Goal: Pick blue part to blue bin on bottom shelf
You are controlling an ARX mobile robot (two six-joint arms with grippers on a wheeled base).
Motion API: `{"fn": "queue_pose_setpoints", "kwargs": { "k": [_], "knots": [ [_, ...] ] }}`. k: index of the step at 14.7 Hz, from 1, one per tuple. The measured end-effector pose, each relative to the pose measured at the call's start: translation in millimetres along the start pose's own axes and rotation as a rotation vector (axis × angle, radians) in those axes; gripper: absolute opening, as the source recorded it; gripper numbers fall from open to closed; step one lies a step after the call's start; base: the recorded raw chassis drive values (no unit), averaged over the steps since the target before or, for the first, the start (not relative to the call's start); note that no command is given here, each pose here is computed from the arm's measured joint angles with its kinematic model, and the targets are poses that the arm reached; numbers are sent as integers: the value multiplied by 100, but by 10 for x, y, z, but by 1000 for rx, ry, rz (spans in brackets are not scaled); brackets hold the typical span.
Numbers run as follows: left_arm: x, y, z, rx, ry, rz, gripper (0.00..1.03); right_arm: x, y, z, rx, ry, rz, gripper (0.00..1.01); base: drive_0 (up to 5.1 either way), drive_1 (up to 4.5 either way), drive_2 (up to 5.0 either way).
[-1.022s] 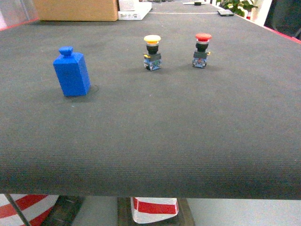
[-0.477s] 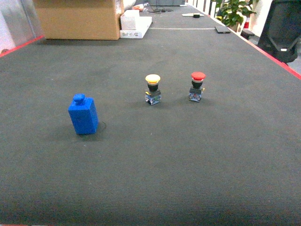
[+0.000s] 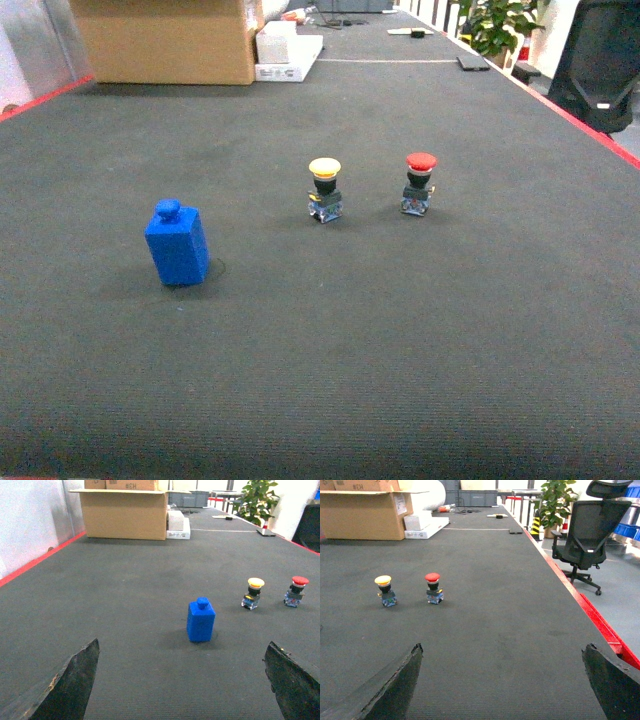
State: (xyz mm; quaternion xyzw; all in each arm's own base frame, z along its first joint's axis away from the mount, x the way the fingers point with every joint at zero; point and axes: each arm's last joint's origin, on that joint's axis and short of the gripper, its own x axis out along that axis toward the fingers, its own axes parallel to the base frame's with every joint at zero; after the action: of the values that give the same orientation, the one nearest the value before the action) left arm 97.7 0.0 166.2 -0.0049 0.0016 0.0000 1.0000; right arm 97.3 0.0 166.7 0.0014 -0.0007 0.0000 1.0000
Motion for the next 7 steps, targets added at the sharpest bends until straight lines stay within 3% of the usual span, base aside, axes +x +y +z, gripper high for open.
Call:
{"fn": "queue_pose_setpoints", "kwargs": {
  "k": [7],
  "knots": [
    [0,0,0,0,0,0,98,0,0,0,0,0,0,98,0,0,0]
  ]
}}
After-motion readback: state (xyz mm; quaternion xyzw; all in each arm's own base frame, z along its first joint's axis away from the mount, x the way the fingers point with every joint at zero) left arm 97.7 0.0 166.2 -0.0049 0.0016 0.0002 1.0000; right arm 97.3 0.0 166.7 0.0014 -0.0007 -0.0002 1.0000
